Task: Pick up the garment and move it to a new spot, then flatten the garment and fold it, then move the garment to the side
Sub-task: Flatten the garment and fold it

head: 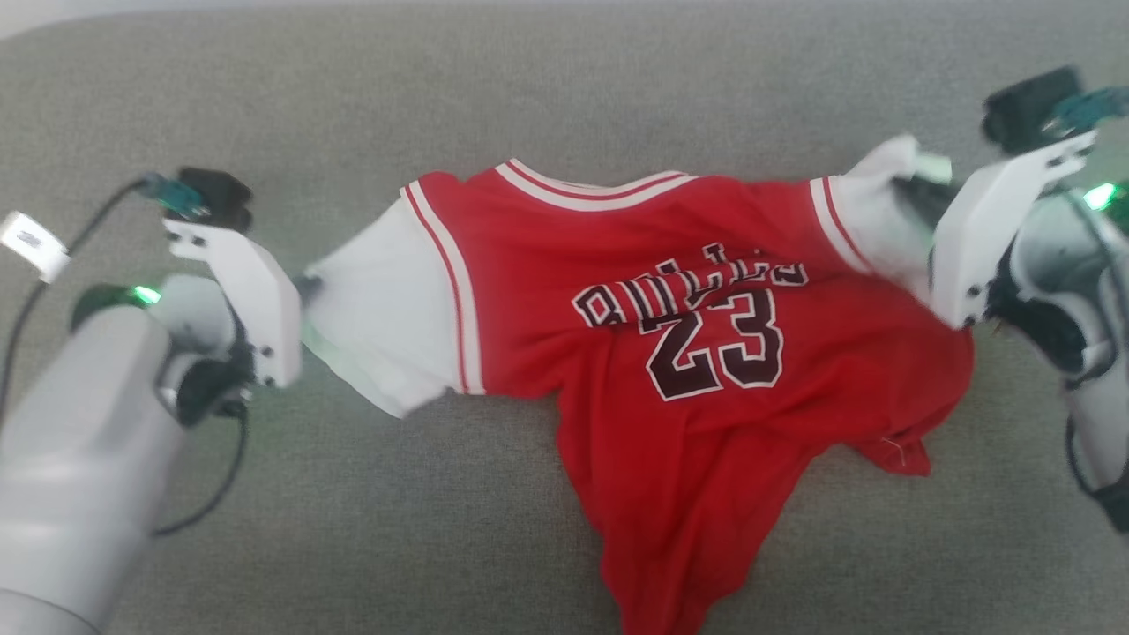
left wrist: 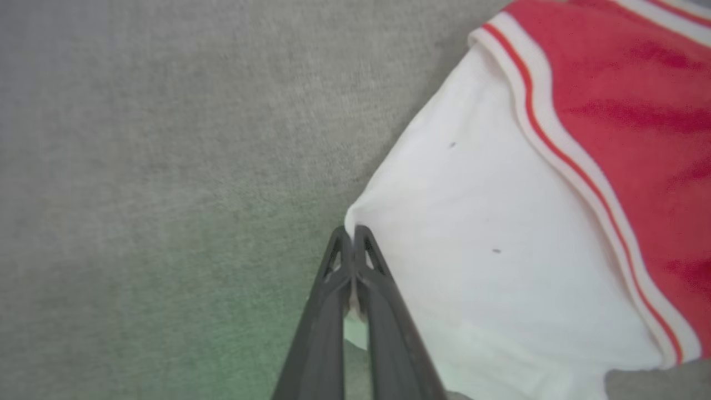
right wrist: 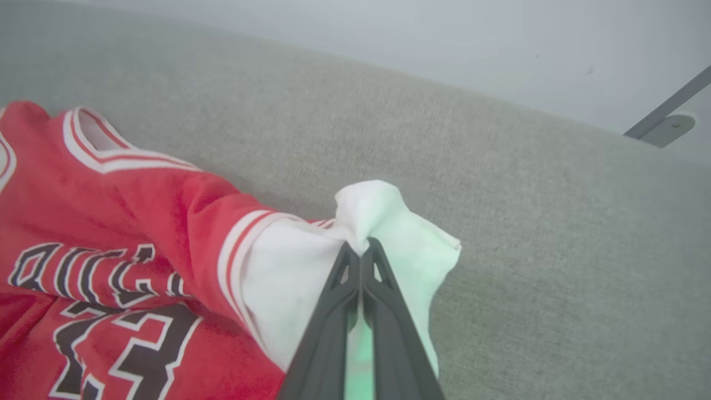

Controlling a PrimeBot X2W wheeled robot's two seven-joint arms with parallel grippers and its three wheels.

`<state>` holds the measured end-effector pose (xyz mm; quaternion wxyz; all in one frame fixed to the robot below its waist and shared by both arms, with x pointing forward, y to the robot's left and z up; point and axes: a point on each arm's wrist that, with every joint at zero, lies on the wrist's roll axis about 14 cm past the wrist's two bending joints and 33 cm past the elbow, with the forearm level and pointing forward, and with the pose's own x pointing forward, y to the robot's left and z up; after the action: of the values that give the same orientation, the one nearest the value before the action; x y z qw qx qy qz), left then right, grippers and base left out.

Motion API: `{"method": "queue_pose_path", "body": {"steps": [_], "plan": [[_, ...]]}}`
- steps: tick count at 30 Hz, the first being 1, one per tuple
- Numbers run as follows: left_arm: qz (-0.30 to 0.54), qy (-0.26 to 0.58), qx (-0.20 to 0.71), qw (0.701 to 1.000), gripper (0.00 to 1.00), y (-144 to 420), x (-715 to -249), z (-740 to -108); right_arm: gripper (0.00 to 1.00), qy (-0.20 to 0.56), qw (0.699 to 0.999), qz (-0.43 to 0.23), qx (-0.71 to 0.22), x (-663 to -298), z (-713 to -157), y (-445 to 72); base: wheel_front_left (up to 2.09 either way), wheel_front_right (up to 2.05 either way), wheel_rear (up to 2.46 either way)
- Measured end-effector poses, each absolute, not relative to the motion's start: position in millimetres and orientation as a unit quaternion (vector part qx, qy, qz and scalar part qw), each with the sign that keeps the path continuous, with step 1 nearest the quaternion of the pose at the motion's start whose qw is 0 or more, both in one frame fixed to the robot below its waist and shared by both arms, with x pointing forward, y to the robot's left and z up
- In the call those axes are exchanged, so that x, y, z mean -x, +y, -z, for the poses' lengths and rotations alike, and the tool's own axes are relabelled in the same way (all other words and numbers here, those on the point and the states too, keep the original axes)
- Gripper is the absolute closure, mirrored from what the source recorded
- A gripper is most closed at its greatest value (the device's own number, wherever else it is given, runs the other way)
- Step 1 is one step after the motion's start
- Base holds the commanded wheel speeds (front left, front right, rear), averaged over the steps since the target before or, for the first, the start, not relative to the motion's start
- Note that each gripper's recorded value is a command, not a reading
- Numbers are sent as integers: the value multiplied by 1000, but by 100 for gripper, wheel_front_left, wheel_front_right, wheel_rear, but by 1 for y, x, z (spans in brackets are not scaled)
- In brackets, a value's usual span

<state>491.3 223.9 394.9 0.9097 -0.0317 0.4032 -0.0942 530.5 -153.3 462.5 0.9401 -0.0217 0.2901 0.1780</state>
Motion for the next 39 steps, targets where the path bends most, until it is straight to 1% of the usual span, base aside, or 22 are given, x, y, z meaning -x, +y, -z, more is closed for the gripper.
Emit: {"method": "queue_pose_path", "body": {"steps": [4, 9, 10, 17, 21, 24, 31, 35, 39], "plan": [[98, 345, 15, 934, 100, 228, -516, -443, 100, 228, 959, -168, 24, -542, -502, -160, 0, 0, 0], [106, 260, -15, 960, 100, 227, -544, -517, 100, 162, 973, -157, 35, -549, -551, -166, 0, 0, 0], [106, 260, -15, 960, 100, 227, -544, -517, 100, 162, 973, -157, 35, -549, -551, -166, 0, 0, 0], [108, 137, -54, 983, 100, 222, -560, -629, 100, 53, 988, -141, 44, -553, -635, -168, 0, 0, 0], [106, 80, -67, 989, 100, 218, -560, -680, 100, -2, 990, -136, 49, -549, -681, -167, 0, 0, 0], [104, 45, -73, 991, 100, 216, -557, -713, 100, -26, 988, -139, 57, -544, -707, -162, 0, 0, 0], [102, -5, -96, 990, 100, 207, -552, -757, 100, -65, 985, -136, 81, -538, -745, -158, 0, 0, 0], [98, -29, -100, 990, 100, 206, -560, -768, 100, -78, 984, -129, 96, -549, -749, -159, 0, 0, 0], [96, -63, -99, 988, 100, 202, -577, -779, 100, -119, 979, -116, 115, -569, -763, -161, 0, 0, 0]]}}
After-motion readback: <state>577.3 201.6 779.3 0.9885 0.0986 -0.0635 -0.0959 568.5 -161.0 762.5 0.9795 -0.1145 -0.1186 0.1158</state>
